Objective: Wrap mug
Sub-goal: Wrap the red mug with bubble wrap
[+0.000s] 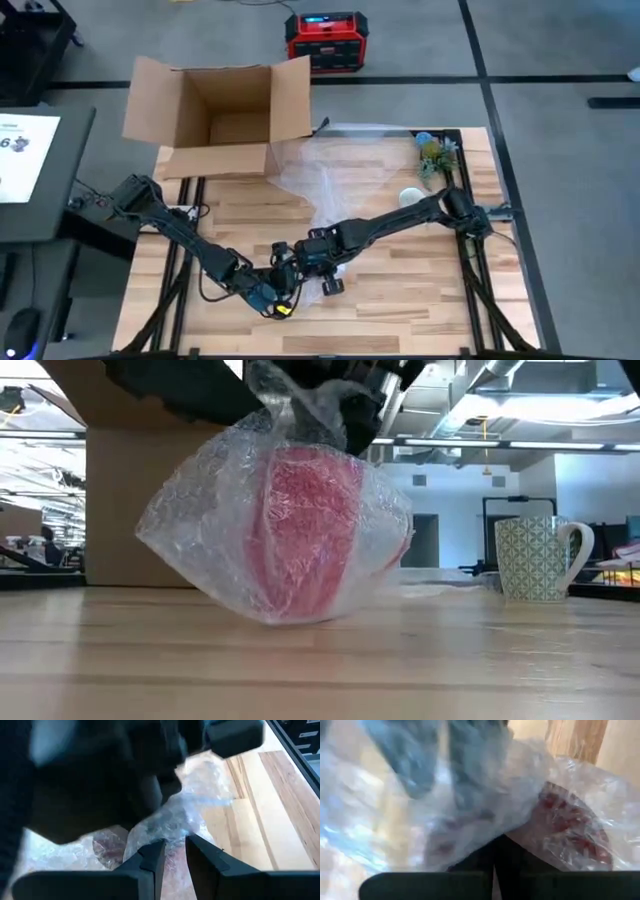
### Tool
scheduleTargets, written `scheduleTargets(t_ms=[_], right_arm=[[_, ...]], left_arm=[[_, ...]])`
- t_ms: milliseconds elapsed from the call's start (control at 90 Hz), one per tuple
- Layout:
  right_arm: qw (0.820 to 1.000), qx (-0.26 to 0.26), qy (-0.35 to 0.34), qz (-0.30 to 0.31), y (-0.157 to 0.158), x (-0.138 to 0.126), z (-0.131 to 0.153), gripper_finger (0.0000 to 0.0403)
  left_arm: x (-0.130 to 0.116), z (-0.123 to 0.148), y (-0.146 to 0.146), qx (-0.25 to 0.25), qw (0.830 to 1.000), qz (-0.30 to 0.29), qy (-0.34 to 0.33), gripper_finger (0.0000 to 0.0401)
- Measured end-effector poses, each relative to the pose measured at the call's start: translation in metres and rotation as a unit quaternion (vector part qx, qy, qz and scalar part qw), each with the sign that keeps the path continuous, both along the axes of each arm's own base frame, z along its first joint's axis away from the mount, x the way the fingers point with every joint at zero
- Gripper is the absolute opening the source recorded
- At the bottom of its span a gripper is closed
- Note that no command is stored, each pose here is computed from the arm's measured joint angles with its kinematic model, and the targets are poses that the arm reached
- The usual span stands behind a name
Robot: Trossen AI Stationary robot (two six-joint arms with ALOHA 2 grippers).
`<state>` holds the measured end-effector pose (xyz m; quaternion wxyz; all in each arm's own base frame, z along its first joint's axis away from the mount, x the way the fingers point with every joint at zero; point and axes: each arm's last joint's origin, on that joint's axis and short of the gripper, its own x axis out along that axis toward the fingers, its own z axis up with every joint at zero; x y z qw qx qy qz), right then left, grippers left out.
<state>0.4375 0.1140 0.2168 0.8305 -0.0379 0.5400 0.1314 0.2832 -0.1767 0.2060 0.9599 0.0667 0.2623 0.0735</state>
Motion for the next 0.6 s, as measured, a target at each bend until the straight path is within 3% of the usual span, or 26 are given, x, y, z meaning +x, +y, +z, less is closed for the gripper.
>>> scheduleTargets(t_ms=[367,600], right_arm=[[1.0,-0.006,-0.02,0.001,0.007,-0.017,0.032,0.0],[0.996,-0.021,-0.084,-0.022,0.017,-0.022,0.056,0.0]], left_arm=[[0.0,0.0,0.0,-0.001,1.0,0.0,0.001,0.0056],[0.0,0.0,0.0,-0.002,1.0,0.0,0.001,0.0056]])
